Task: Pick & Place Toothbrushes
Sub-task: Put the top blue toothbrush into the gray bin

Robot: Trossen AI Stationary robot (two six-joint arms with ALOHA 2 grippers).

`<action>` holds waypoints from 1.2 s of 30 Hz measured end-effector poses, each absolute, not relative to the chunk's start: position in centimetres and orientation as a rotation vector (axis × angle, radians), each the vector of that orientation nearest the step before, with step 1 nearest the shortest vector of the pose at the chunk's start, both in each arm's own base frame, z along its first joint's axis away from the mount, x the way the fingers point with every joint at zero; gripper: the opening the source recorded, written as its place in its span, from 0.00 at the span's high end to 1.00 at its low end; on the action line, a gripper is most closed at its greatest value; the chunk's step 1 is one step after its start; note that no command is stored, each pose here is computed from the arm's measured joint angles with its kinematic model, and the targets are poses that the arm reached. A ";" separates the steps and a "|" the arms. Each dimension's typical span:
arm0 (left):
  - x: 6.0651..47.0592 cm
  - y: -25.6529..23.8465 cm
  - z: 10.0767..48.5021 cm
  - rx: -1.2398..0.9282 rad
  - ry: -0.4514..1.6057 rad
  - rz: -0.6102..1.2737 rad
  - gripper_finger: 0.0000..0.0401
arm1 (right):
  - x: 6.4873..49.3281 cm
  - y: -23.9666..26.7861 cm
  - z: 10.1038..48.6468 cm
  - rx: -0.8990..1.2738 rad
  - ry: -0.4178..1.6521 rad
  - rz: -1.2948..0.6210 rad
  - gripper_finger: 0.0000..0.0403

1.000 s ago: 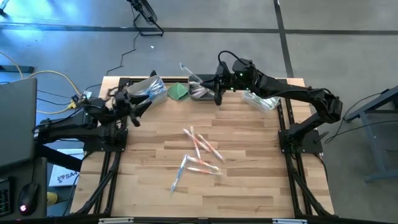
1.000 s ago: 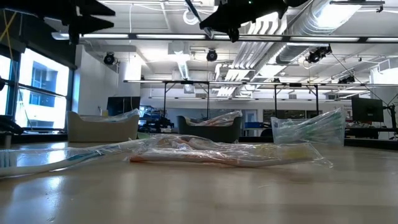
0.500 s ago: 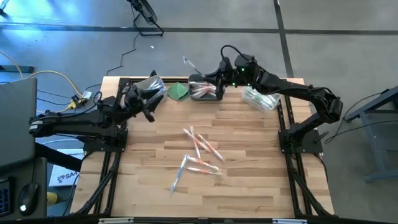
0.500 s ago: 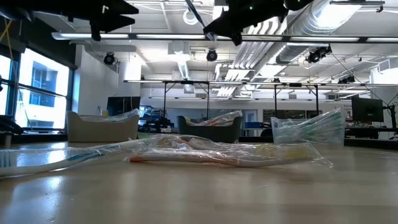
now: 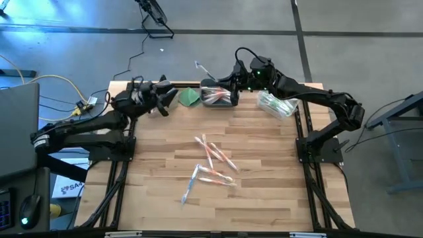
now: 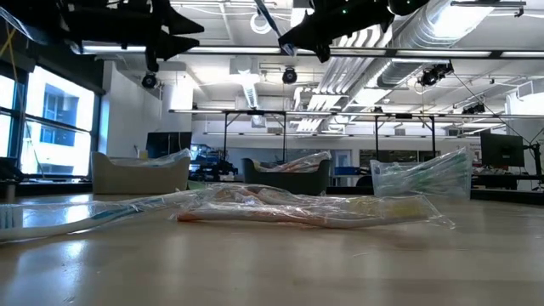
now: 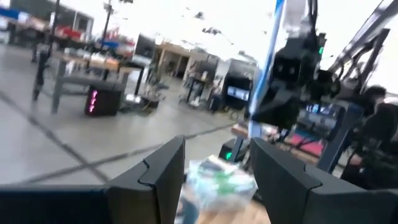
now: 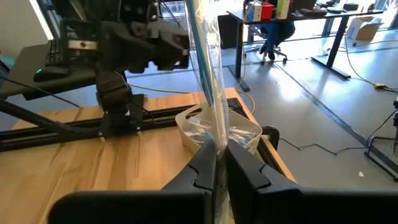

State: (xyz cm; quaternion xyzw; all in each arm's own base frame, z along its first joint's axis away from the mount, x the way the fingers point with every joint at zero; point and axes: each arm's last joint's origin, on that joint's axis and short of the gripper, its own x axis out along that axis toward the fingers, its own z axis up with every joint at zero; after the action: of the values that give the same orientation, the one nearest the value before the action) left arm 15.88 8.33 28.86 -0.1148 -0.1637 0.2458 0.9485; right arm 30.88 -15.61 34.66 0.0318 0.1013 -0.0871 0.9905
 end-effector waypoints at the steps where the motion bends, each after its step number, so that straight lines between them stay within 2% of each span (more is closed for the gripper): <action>1: 15.9 8.7 28.9 -0.228 -0.348 0.492 0.55 | 30.9 -15.6 34.7 0.063 0.203 -0.175 0.97; 9: 17.3 10.9 28.8 -0.231 -0.378 0.428 0.55 | 30.9 -15.6 34.8 0.050 0.190 -0.177 0.97; 25: 23.1 14.2 33.7 -0.063 -0.337 0.358 0.55 | 32.1 -16.6 32.8 0.076 0.240 -0.174 0.97; 36: 24.8 15.0 34.5 -0.063 -0.305 0.284 0.55 | 32.1 -16.6 32.8 0.076 0.239 -0.158 0.97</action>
State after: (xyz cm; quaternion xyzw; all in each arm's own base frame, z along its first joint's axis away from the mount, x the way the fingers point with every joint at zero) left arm 24.83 15.02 34.54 -0.0311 -0.1512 0.1409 0.9779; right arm 32.07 -16.57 32.77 0.0381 0.1192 -0.0785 0.9890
